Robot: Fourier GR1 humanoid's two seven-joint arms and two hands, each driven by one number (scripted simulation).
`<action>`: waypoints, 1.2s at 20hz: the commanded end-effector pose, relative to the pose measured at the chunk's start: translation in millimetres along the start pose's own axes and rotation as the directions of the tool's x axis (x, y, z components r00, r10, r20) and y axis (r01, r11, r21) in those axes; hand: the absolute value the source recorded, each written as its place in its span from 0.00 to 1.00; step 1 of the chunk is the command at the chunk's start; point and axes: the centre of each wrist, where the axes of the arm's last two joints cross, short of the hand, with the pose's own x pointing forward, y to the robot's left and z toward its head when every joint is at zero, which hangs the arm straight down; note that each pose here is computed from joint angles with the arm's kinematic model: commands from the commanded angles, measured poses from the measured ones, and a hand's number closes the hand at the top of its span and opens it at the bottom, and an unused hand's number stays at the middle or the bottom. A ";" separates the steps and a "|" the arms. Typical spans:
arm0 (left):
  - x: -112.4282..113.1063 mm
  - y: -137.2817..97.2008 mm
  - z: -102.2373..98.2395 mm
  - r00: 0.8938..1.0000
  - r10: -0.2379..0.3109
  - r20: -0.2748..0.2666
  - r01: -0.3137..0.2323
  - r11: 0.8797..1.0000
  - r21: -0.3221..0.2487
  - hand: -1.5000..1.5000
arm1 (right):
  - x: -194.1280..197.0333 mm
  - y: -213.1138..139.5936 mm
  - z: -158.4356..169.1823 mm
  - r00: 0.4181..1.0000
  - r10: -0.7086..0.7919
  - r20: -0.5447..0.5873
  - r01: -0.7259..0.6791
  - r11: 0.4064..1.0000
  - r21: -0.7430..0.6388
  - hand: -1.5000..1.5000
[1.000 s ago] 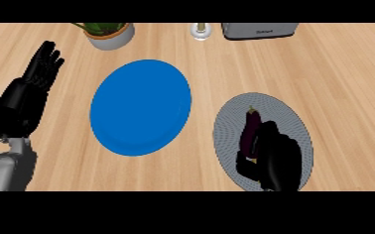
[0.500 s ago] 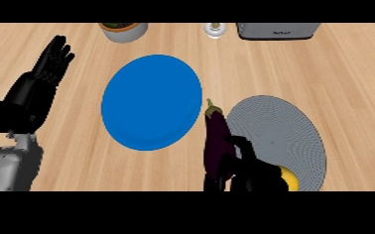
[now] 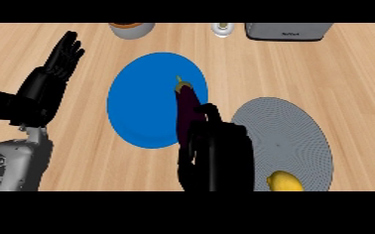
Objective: Pick the eggplant from the placemat and place it in the plate
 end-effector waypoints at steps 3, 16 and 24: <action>0.4 -10.1 0.1 1.000 0.009 0.015 -0.008 0.999 -0.034 0.50 | 15.7 17.3 -51.7 0.976 -0.113 -0.186 0.116 0.993 0.007 1.00; -1.4 -8.2 -10.8 0.999 0.015 0.033 -0.012 0.998 -0.066 0.50 | 16.9 81.3 -129.8 0.966 0.010 -0.257 0.009 0.997 0.073 1.00; 4.3 -19.8 -18.3 0.999 0.013 0.042 -0.010 0.997 -0.078 0.50 | -12.6 104.9 -149.8 0.917 -0.101 -0.386 0.134 0.989 0.057 0.00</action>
